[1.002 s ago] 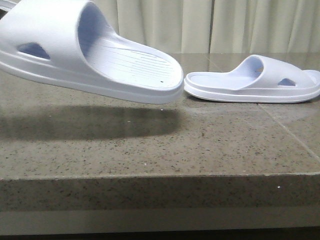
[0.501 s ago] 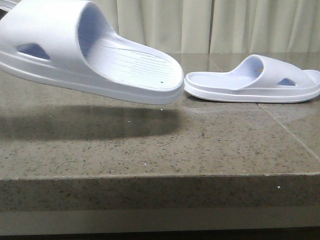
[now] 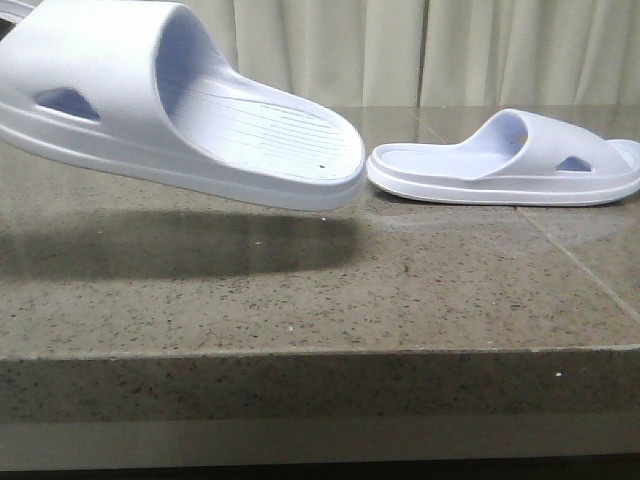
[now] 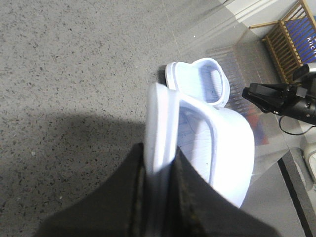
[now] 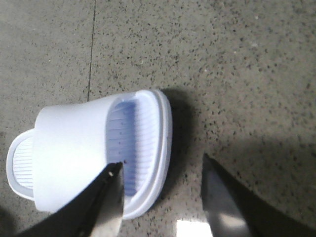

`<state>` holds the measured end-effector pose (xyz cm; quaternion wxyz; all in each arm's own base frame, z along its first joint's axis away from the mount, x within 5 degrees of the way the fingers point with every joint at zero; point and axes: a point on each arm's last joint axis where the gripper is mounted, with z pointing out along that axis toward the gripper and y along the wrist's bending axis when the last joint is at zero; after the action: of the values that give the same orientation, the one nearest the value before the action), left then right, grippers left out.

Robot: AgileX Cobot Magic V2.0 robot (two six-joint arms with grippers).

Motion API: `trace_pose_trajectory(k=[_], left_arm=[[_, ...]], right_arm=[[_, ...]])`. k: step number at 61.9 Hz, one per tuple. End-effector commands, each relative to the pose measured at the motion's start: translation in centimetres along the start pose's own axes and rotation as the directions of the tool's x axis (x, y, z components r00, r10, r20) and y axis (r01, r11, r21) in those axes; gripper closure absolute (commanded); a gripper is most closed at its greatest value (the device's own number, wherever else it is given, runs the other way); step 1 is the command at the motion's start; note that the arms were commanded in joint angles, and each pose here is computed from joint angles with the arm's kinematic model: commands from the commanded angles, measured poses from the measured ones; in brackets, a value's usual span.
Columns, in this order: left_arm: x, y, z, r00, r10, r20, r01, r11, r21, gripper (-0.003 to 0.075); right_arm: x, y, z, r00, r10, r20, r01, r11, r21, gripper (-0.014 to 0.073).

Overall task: Insert blue slippers together front up
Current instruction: 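Lower the right gripper onto the heel of the second slipper and close, then lift the second slipper with the right gripper and swing it over the first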

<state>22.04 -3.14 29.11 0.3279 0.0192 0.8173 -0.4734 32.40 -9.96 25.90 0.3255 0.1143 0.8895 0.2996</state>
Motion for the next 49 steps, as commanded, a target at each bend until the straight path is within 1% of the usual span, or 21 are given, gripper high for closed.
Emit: trace_pose_trajectory(k=[1, 6, 11, 30, 33, 38, 41, 44, 49], left_arm=[[-0.8, -1.6, -0.3, 0.998, 0.013, 0.057, -0.018, 0.997, 0.076, 0.0741], [-0.8, -1.6, -0.3, 0.998, 0.013, 0.057, -0.018, 0.997, 0.076, 0.0741], [-0.8, -1.6, -0.3, 0.998, 0.013, 0.057, -0.018, 0.997, 0.076, 0.0741], [-0.8, -1.6, -0.3, 0.998, 0.013, 0.057, -0.018, 0.997, 0.076, 0.0741], [-0.8, -1.6, -0.3, 0.998, 0.013, 0.057, -0.018, 0.997, 0.076, 0.0741], [-0.8, -1.6, -0.3, 0.998, 0.013, 0.057, -0.018, 0.997, 0.076, 0.0741], [-0.8, -1.6, -0.3, 0.998, 0.013, 0.057, -0.018, 0.997, 0.076, 0.0741], [-0.8, -1.6, -0.3, 0.998, 0.013, 0.057, -0.018, 0.997, 0.076, 0.0741], [-0.8, -1.6, -0.3, 0.998, 0.013, 0.057, -0.018, 0.997, 0.076, 0.0741]], right_arm=[[-1.8, 1.7, -0.4, 0.998, -0.037, 0.058, 0.041, 0.997, -0.066, 0.0233], [-2.3, 1.6, 0.5, 0.998, -0.044, 0.042, 0.048, 0.996, -0.079, 0.0270], [-2.5, 1.6, 1.5, 0.999, -0.048, 0.021, 0.050, 0.994, -0.096, 0.0285], [-1.6, 2.0, 5.5, 0.996, -0.050, -0.073, 0.039, 0.990, -0.139, 0.0291], [-1.5, 2.2, 5.9, 0.995, -0.053, -0.087, 0.039, 0.988, -0.147, 0.0325], [-1.2, 2.6, 6.3, 0.993, -0.060, -0.106, 0.042, 0.986, -0.163, 0.0422], [-1.1, 2.7, 6.4, 0.992, -0.063, -0.111, 0.043, 0.985, -0.169, 0.0501], [-1.1, 2.8, 6.4, 0.992, -0.060, -0.110, 0.041, 0.984, -0.173, 0.0561], [-1.2, 2.9, 6.3, 0.993, -0.053, -0.105, 0.033, 0.983, -0.182, 0.0639]])
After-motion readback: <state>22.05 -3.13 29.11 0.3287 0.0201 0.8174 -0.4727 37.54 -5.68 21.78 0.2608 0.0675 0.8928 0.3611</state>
